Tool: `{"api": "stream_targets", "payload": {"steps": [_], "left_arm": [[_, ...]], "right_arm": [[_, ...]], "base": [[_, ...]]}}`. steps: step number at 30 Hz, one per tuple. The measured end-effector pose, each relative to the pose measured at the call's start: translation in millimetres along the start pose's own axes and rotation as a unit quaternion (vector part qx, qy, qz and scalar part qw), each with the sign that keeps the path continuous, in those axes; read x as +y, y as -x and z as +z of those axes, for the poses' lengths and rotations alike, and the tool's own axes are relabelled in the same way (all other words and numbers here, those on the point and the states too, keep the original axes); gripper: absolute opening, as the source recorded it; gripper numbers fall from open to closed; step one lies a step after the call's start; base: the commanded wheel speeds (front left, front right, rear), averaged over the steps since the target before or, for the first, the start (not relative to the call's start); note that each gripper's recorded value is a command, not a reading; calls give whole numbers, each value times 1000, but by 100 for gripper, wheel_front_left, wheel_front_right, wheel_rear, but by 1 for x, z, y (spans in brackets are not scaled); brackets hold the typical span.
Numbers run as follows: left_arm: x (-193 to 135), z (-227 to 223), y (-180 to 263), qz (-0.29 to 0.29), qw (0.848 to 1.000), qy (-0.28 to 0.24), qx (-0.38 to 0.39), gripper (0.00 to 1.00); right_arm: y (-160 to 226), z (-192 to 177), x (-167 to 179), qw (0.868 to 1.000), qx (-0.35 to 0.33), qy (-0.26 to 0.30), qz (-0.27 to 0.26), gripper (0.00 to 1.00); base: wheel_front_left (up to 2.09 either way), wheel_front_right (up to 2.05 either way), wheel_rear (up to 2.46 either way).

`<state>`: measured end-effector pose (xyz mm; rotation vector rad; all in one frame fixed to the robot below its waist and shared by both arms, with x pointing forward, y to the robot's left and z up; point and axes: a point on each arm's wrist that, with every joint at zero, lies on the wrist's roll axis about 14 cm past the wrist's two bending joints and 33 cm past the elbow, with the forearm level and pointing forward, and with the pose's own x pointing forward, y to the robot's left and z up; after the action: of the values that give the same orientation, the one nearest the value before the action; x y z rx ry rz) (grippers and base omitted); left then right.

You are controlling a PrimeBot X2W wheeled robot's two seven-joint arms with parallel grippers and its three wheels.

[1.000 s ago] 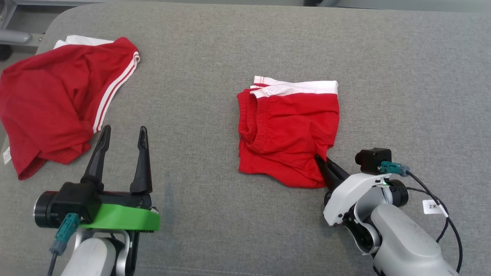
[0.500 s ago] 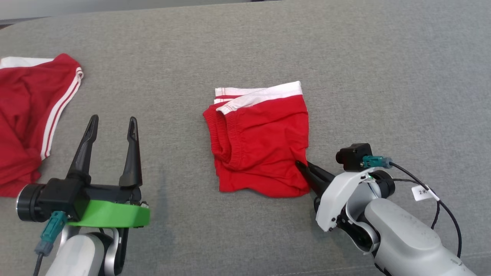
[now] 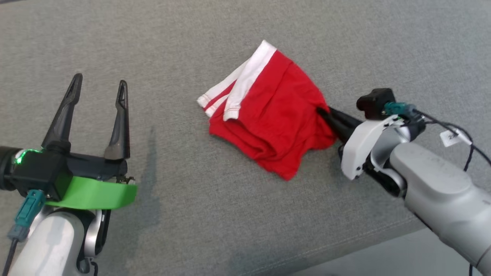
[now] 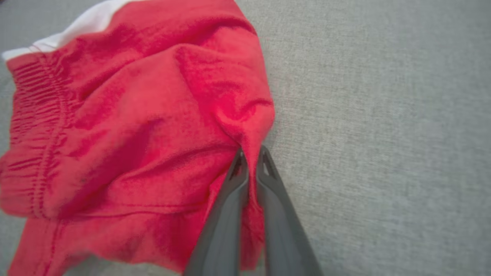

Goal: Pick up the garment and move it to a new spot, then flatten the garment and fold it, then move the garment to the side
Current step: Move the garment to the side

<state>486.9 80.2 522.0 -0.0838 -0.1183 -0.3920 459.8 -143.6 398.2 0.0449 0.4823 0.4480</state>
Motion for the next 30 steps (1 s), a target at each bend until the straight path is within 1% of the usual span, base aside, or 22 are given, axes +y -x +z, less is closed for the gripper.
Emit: {"api": "stream_targets", "payload": {"steps": [4, 8, 11, 15, 18, 22, 23, 24, 25, 26, 30], "left_arm": [[-13, -13, -19, -35, 999, 0, 7, 100], [-28, -27, -35, -66, 998, 5, 17, 100], [-40, -40, -43, -91, 995, 11, 27, 100], [-55, -57, -52, -121, 992, 23, 40, 100], [-64, -69, -57, -138, 989, 31, 49, 100], [-70, -85, -61, -150, 986, 40, 60, 100], [-71, -88, -61, -152, 986, 42, 62, 100], [-73, -91, -62, -154, 985, 44, 64, 100], [-75, -92, -62, -156, 985, 46, 65, 100], [-76, -94, -62, -158, 984, 48, 67, 100], [-80, -90, -62, -160, 984, 49, 62, 100]], "right_arm": [[12, -3, -56, 998, 7, 4, -61, 0], [37, -12, -115, 991, 19, 0, -136, 0], [66, -15, -162, 979, 22, -5, -203, 0], [110, -16, -217, 956, 18, -11, -293, 0], [128, -15, -242, 941, 13, -21, -339, 0], [135, -29, -252, 930, 25, -35, -365, 0], [135, -28, -253, 928, 21, -40, -369, 6], [134, -27, -254, 926, 15, -45, -374, 41], [135, -28, -255, 925, 12, -48, -378, 86], [138, -29, -256, 923, 13, -47, -382, 100], [154, -27, -260, 916, 6, -45, -399, 100]], "base": [[0, 0, 0], [0, 0, 0], [0, 0, 0], [0, 0, 0], [0, 0, 0], [0, 0, 0], [0, 0, 0], [0, 0, 0], [0, 0, 0], [0, 0, 0], [0, 0, 0]]}}
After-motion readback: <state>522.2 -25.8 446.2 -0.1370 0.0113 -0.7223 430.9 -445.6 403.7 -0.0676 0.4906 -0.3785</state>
